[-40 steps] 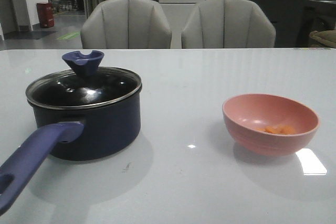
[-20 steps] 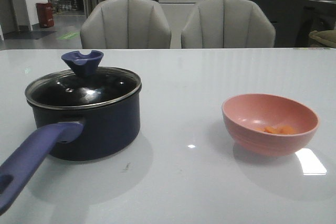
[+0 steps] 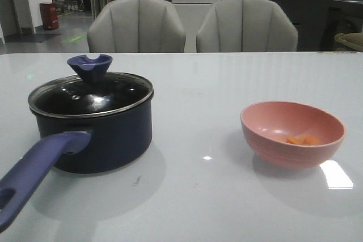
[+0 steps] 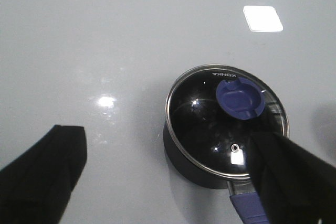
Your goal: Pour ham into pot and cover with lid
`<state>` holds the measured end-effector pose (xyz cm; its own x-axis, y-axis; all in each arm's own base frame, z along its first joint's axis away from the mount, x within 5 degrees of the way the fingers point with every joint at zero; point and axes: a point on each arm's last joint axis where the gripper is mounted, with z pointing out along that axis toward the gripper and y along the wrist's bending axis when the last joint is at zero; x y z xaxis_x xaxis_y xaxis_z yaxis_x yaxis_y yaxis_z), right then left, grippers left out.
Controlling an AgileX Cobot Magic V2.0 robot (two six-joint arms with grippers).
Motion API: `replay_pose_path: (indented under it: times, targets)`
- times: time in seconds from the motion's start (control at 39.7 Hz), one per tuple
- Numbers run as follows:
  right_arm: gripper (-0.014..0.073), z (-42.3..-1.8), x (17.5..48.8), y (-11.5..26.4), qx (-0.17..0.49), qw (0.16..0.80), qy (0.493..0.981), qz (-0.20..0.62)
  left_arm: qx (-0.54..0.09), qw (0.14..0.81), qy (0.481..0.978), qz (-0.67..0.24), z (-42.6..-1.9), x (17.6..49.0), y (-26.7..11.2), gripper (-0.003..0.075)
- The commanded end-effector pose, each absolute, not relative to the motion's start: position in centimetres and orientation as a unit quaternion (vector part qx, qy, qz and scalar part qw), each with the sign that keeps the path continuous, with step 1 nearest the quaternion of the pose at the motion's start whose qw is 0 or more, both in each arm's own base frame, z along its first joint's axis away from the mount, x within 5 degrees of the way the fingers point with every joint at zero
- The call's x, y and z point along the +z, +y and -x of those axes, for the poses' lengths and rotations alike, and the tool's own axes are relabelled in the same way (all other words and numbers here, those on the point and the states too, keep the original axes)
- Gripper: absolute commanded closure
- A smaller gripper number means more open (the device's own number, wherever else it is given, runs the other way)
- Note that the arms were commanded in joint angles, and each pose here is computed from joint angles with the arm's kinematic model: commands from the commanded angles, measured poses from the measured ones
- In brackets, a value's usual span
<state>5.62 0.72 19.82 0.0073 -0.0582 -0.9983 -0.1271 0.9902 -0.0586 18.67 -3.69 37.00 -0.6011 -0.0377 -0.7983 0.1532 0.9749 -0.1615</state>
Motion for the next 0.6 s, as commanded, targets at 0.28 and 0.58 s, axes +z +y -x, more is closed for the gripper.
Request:
replay_pose_path:
  times: [0.28, 0.58]
  targets:
    - [0.0447, -5.4, 20.8, 0.7, 0.023, 0.741, 0.668, 0.062, -0.146, 0.361, 0.917, -0.082, -26.3, 36.3, -10.3, 0.0062]
    - [0.0447, -5.4, 20.8, 0.7, 0.023, 0.741, 0.668, 0.062, -0.116, 0.290, 0.945, -0.096, -30.4, 34.2, -15.3, 0.0062]
